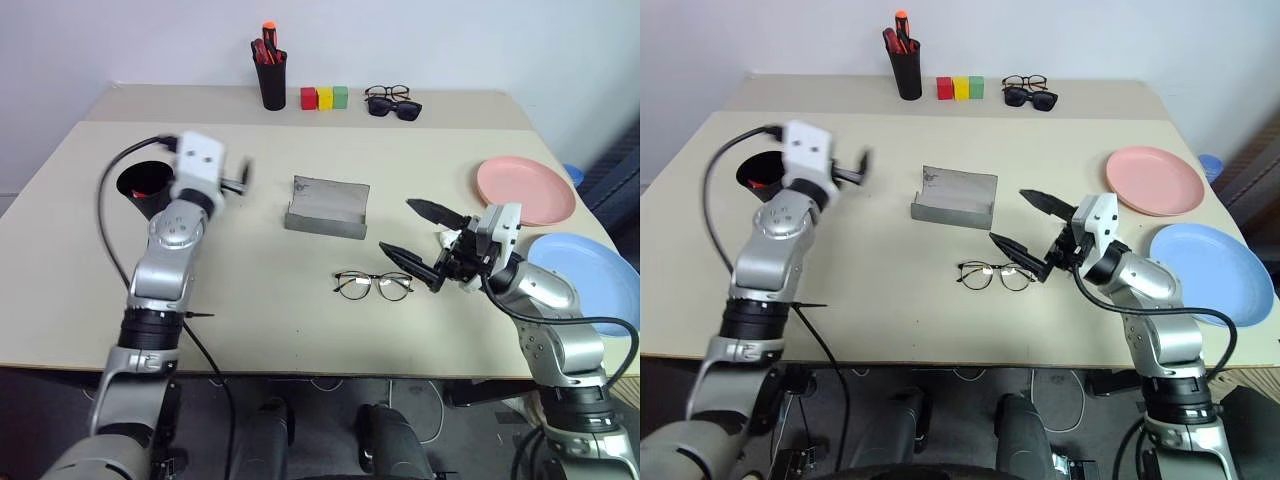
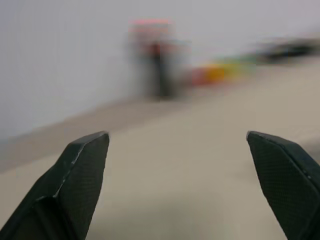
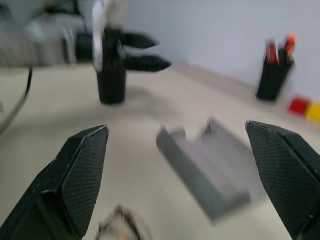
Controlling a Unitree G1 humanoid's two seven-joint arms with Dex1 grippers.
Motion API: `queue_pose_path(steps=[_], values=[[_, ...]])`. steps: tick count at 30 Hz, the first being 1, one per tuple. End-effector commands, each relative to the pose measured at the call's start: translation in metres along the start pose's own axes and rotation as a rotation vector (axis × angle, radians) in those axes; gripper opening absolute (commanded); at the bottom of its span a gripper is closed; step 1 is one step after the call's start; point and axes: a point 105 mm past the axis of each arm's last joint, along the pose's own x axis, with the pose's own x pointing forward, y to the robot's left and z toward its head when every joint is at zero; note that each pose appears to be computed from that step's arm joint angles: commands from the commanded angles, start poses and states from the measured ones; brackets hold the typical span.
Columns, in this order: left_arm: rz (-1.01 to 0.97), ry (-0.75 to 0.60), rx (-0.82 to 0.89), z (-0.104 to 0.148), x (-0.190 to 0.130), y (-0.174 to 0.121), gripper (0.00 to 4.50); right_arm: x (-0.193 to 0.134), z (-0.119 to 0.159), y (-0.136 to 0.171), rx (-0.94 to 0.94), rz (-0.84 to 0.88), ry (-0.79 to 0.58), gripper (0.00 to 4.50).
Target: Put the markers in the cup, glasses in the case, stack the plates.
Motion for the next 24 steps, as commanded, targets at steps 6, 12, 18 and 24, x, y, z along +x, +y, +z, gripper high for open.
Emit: queue_pose_path(steps=[6, 12, 18, 24], values=[[-0.601, 0.227, 0.22, -0.012, 0.016, -0.026, 4.47, -0.039, 0.012, 0.002, -0.076, -0.164, 0.055, 4.5], [-0.664, 0.351, 0.417, -0.018, 0.048, -0.024, 4.47, -0.056, 0.017, 0.009, -0.093, -0.26, 0.066, 4.5], [-0.732, 0.426, 0.552, -0.027, 0.064, -0.051, 4.47, -0.066, 0.016, 0.017, -0.097, -0.309, 0.075, 4.5], [-0.74, 0.489, 0.606, -0.038, 0.068, -0.059, 3.13, -0.082, 0.015, 0.019, -0.112, -0.362, 0.093, 4.5]])
